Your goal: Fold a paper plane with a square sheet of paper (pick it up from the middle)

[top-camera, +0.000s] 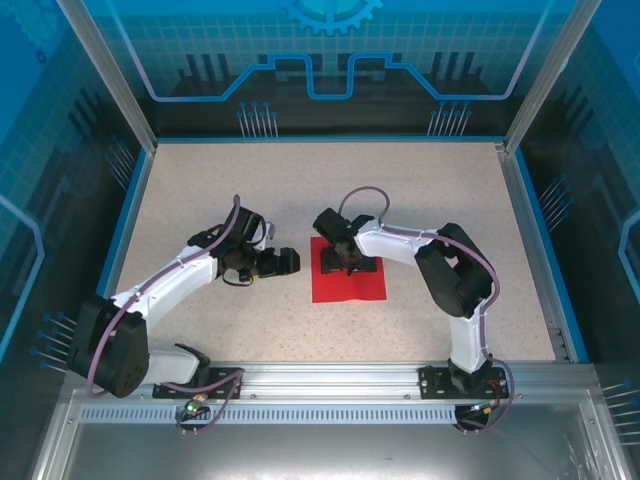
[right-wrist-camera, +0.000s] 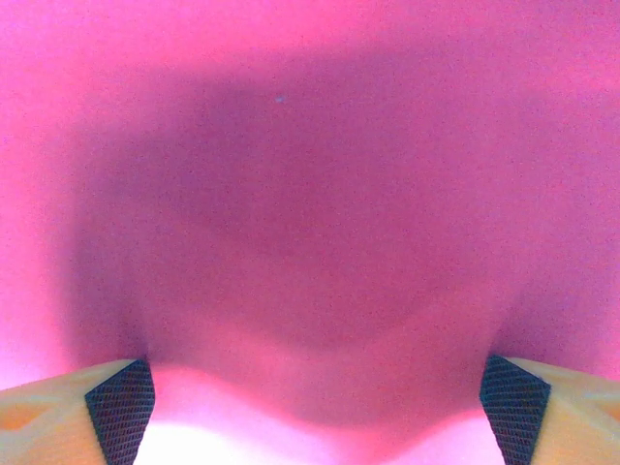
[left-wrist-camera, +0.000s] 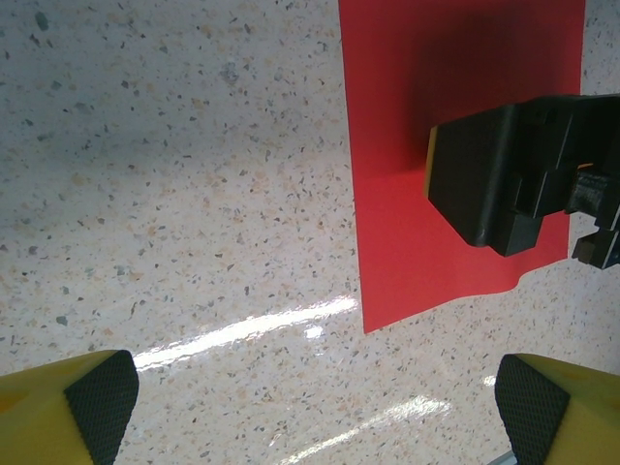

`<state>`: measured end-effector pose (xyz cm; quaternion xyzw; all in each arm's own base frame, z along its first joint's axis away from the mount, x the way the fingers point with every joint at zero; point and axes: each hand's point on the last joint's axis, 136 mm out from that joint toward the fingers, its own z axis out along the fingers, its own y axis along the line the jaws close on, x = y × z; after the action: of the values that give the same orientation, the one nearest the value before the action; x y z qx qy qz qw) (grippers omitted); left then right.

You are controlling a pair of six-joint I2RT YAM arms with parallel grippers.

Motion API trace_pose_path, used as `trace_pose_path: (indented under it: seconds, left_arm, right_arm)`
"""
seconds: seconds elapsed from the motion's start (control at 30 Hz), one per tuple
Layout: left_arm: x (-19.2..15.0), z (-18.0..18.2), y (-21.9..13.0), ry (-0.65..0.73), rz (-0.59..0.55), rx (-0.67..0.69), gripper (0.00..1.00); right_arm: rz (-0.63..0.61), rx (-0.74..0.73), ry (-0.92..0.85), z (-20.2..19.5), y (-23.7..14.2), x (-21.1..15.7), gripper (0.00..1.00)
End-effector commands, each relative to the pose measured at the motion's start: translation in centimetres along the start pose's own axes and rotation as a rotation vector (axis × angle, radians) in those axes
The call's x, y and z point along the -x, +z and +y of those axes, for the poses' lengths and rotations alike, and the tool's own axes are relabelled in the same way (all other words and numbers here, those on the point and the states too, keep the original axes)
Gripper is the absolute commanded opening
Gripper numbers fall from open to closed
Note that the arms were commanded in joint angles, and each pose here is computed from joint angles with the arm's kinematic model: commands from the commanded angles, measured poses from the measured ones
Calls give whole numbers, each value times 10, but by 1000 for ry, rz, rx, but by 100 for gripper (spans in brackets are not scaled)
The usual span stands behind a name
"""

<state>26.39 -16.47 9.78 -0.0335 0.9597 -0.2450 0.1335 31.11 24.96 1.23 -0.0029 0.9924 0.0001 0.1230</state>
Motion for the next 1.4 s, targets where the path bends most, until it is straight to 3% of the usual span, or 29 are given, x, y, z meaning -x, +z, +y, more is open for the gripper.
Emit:
trace_pose_path:
  seconds: [0.0,0.43,0.57,0.87,1.1,1.37]
  left_arm:
    - [-7,2,2,9,28,-12,99]
    - [-7,3,3,7,34,-7,99]
    - [-7,4,3,7,31,-6,99]
    - [-6,6,-3,2,18,12,99]
    - [2,14,-26,-47,-41,15,99]
    - [11,9,-62,-76,-114,-36,99]
  right_arm:
    - [63,-47,-9,-2,28,-23,90]
    - [-36,-44,-60,7,0,-1,61]
    - [-47,2,-65,16,-3,1,44]
    - [-109,105,-76,33,-30,11,26]
    - [-149,281,-70,56,-69,18,21]
    - [-212,748,34,86,-128,29,21]
